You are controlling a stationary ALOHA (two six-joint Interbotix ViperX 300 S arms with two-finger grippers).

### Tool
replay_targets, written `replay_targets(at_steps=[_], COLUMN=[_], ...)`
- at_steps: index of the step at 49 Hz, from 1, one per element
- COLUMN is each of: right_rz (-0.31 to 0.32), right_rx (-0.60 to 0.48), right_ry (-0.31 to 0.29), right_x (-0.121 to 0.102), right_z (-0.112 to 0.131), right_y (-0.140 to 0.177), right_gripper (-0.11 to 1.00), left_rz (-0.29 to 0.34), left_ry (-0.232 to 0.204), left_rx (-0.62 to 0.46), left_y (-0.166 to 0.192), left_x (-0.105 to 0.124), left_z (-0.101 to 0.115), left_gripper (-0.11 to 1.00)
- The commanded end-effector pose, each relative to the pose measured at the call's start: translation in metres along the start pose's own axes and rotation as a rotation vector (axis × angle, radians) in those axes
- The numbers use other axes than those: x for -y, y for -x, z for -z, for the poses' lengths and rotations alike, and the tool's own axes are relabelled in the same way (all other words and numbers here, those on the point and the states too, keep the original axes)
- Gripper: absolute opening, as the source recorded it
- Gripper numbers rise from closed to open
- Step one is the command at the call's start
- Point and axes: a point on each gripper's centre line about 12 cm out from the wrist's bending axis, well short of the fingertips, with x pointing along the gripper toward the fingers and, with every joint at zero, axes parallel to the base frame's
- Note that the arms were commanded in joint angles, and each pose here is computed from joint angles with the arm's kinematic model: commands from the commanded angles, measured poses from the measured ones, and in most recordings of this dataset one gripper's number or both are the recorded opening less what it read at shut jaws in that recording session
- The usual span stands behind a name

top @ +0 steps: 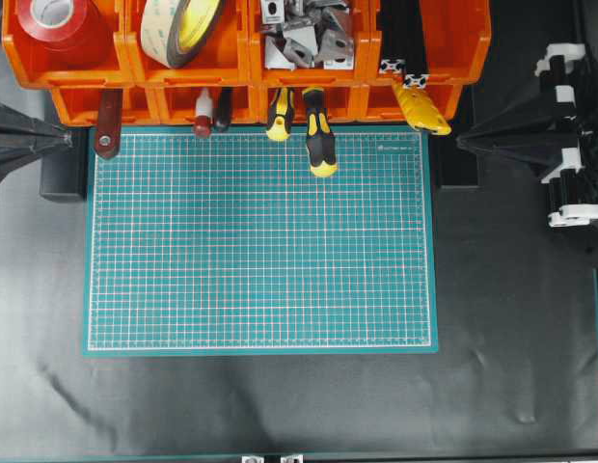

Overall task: Pick corner brachets from container rack with right arm.
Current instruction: 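Lift the right gripper from its rest pose toward the bin rack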

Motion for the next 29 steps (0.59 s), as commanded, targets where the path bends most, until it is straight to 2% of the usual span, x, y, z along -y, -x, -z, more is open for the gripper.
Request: replay_targets(at_steps=[1,4,7,14,22,29], right_rz=[0.007,0.007,0.007,0.012,0.013,0.023], right_rx=[-0.001,-0.02,-0.058,-0.119,-0.212,-0.34], right_ry=[-0.019,-0.031,-0.07,-0.152,-0.167,-0.166], right_x=[0.001,0.001,0.001,0.001,-0.001,-0.001], right_z=[-0.001,0.001,0.004,-0.011,-0.044,-0.087], right_y=[-0.003,-0.002,-0.001,0.002,0.009,0.017], right_gripper=[0.01,0.02,0.0,0.0,0.0,0.0], left_rz=[0.027,0.028,0.028,0.03,0.036,0.04], left_ry=[-0.014,-0.005,0.001,0.0,0.004,0.022], left_rx=[0.028,0.023,0.009,-0.069,-0.14,-0.152], left_y=[-0.003,-0.004,-0.004,-0.004,0.0,0.004], left_x=[0.005,0.005,0.005,0.006,0.007,0.008], left_z=[-0.014,-0.021,-0.027,-0.036,-0.041,-0.05], left_gripper=[0.06,0.05,0.0,0.0,0.0,0.0])
